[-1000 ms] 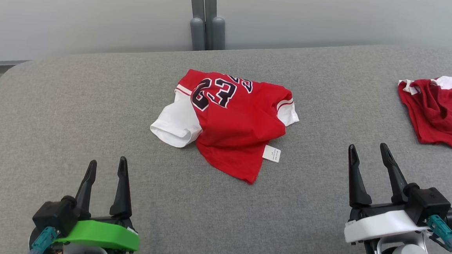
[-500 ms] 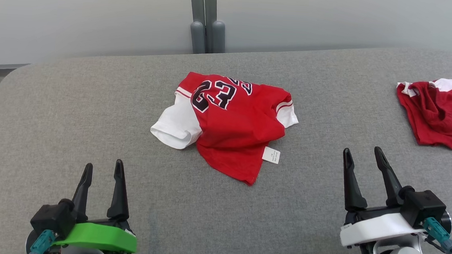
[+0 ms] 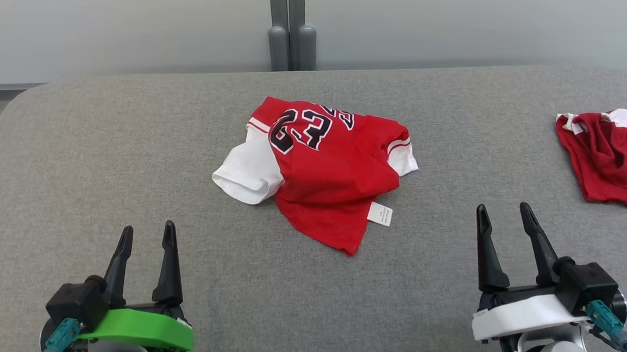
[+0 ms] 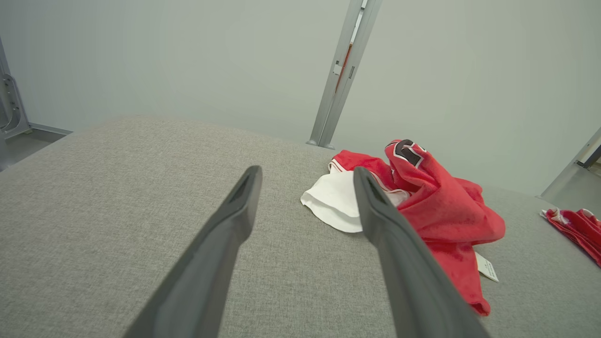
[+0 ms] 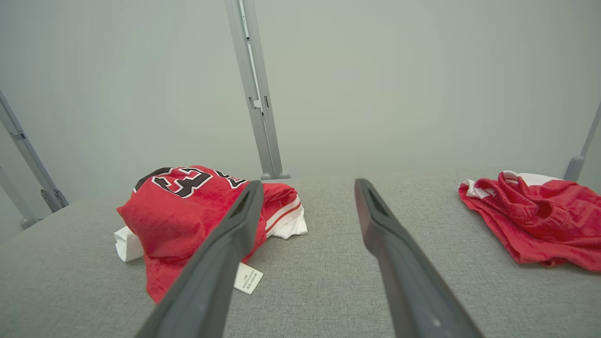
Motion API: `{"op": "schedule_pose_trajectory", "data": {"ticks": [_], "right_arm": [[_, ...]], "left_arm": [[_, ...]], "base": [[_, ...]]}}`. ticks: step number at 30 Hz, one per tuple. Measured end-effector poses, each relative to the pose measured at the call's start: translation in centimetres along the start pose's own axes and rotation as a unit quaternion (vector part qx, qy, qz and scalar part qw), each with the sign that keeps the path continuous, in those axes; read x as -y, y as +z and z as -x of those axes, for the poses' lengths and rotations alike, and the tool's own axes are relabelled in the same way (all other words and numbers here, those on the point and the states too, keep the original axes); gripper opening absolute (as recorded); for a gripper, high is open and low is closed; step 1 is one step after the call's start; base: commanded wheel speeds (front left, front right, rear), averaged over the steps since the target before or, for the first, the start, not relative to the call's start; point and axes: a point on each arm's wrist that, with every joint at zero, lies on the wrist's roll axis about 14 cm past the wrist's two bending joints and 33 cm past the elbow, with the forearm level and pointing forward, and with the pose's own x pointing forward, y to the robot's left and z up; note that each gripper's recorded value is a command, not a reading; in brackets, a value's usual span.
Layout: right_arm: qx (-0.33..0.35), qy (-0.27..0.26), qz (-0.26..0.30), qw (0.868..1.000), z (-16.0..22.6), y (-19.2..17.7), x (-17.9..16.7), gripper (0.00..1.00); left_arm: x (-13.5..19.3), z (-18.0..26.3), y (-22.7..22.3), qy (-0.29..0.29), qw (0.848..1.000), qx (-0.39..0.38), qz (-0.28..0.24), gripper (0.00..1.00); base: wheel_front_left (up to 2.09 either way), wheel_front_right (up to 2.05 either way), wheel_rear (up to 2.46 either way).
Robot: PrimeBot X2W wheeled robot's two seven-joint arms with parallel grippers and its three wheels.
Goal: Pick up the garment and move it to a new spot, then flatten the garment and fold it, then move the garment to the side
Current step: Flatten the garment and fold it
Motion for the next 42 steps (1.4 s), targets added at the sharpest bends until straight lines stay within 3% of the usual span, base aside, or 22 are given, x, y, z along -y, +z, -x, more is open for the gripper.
{"op": "schedule_pose_trajectory", "data": {"ticks": [8,18,30,31,32,33,37,42], "right_arm": [[-0.067,0.052,-0.009,0.996,0.0,-4.4,-3.5,1.00],[-0.169,0.181,0.011,0.969,-1.3,-11.1,-10.8,1.00],[-0.262,0.218,0.065,0.938,-2.6,-17.3,-11.6,1.00],[-0.265,0.218,0.066,0.937,-2.8,-17.6,-11.6,0.64],[-0.265,0.217,0.065,0.937,-3.0,-17.7,-11.6,0.39],[-0.267,0.216,0.064,0.937,-3.1,-17.8,-11.6,0.04],[-0.268,0.202,0.059,0.940,-3.5,-17.8,-10.8,0.00],[-0.241,0.163,0.048,0.955,-4.5,-16.0,-8.7,0.00]], "left_arm": [[-0.4,0.3,0.1,0.008,1.000,0.001,0.001,1.00],[-2.3,0.7,0.5,0.039,0.999,0.006,0.004,1.00],[-5.8,2.3,0.8,0.101,0.995,0.009,0.003,1.00],[-6.0,2.3,0.8,0.105,0.994,0.009,0.003,1.00],[-6.1,2.4,0.8,0.107,0.994,0.009,0.003,1.00],[-6.3,2.4,0.8,0.110,0.994,0.008,0.002,1.00],[-6.4,2.2,0.7,0.111,0.994,0.007,0.002,1.00],[-5.3,1.6,0.3,0.093,0.996,0.003,0.005,1.00]], "base": [[0.00,0.00,0.00],[0.00,0.00,0.00],[0.00,0.00,0.00],[0.00,0.00,0.00],[0.00,0.00,0.00],[0.00,0.00,0.00],[0.00,0.00,0.00],[0.00,0.00,0.00]]}}
